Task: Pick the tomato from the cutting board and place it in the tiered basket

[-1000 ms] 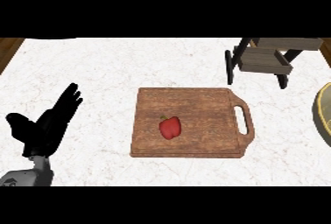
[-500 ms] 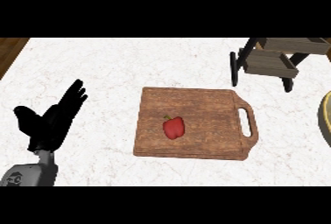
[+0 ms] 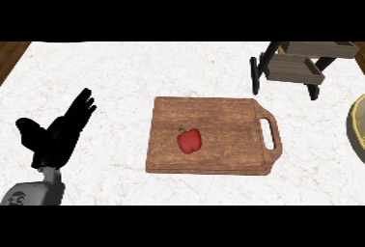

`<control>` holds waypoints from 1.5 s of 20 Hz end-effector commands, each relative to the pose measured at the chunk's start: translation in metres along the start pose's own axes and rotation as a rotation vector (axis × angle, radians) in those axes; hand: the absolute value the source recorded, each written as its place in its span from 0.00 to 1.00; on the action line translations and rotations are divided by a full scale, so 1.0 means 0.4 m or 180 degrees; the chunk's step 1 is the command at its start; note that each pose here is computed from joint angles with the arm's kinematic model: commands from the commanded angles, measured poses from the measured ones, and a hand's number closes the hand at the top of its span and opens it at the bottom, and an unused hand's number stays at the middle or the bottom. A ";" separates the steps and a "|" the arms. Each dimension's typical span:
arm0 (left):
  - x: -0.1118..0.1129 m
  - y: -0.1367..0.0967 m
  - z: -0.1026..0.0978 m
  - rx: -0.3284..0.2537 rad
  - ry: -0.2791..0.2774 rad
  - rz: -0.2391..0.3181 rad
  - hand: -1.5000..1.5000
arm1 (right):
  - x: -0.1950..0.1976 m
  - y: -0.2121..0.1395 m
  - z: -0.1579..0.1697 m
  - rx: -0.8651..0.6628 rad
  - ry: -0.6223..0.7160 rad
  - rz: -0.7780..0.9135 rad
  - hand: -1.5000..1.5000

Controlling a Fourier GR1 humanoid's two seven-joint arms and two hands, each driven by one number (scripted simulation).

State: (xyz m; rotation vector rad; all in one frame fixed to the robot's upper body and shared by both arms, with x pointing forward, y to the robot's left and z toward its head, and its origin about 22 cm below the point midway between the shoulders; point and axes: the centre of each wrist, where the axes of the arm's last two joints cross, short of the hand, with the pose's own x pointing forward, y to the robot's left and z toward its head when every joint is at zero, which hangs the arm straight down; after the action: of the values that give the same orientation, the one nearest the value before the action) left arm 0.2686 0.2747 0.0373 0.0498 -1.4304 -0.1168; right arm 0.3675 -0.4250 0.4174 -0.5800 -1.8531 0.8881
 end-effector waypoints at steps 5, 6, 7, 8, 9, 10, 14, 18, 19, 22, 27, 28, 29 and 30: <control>-0.027 -0.002 0.009 0.0051 0.0018 0.0003 0.50 | 0.028 0.084 -0.100 0.0200 0.0250 0.0034 1.00; -0.022 0.032 0.003 0.0064 -0.0017 0.0003 0.50 | 0.014 0.075 -0.087 0.0206 0.0236 0.0025 1.00; -0.012 0.019 -0.016 0.0086 0.0022 -0.0094 0.50 | 0.061 0.067 -0.107 0.0220 0.0246 0.0036 1.00; -0.017 0.072 0.031 0.0058 0.0016 0.0005 0.50 | 0.020 0.077 -0.091 0.0228 0.0237 0.0017 1.00; -0.009 0.031 0.003 0.0054 0.0017 -0.0001 0.50 | 0.036 0.078 -0.100 0.0234 0.0230 0.0073 1.00; -0.014 0.052 -0.005 0.0049 0.0003 0.0004 0.50 | 0.008 0.138 -0.122 0.0270 0.0163 0.0031 1.00; 0.000 0.044 -0.003 0.0052 0.0009 -0.0017 0.50 | 0.008 0.156 -0.144 0.0094 0.0152 0.0188 1.00; 0.027 0.034 0.018 -0.0049 0.0010 -0.0056 0.50 | -0.006 0.208 -0.164 0.0010 0.0182 0.0232 1.00; -0.023 0.002 0.030 0.0000 -0.0001 0.0049 0.50 | -0.011 0.223 -0.172 0.0009 0.0222 0.0245 1.00; -0.007 0.021 0.036 -0.0019 0.0039 0.0017 0.50 | -0.028 0.243 -0.172 -0.0195 0.0159 0.0247 1.00; 0.010 0.022 0.010 -0.0021 0.0032 0.0018 0.50 | -0.002 0.330 -0.231 -0.0400 0.0150 -0.0192 0.00; -0.025 0.049 -0.008 0.0032 0.0047 -0.0006 0.50 | 0.016 0.264 -0.216 -0.0369 0.0094 -0.0126 0.00; 0.019 0.018 -0.027 0.0005 -0.0004 -0.0083 0.50 | -0.007 0.307 -0.224 -0.0406 0.0119 -0.0116 0.00; -0.010 0.016 0.009 -0.0064 -0.0019 -0.0029 0.50 | -0.031 0.321 -0.216 -0.0384 0.0114 -0.0056 0.00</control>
State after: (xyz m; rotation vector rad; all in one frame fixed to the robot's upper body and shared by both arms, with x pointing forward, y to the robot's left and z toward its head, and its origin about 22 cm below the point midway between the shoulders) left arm 0.2676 0.2862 0.0359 0.0549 -1.4271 -0.1246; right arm 0.4461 -0.3320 0.3472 -0.6368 -1.8794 0.7529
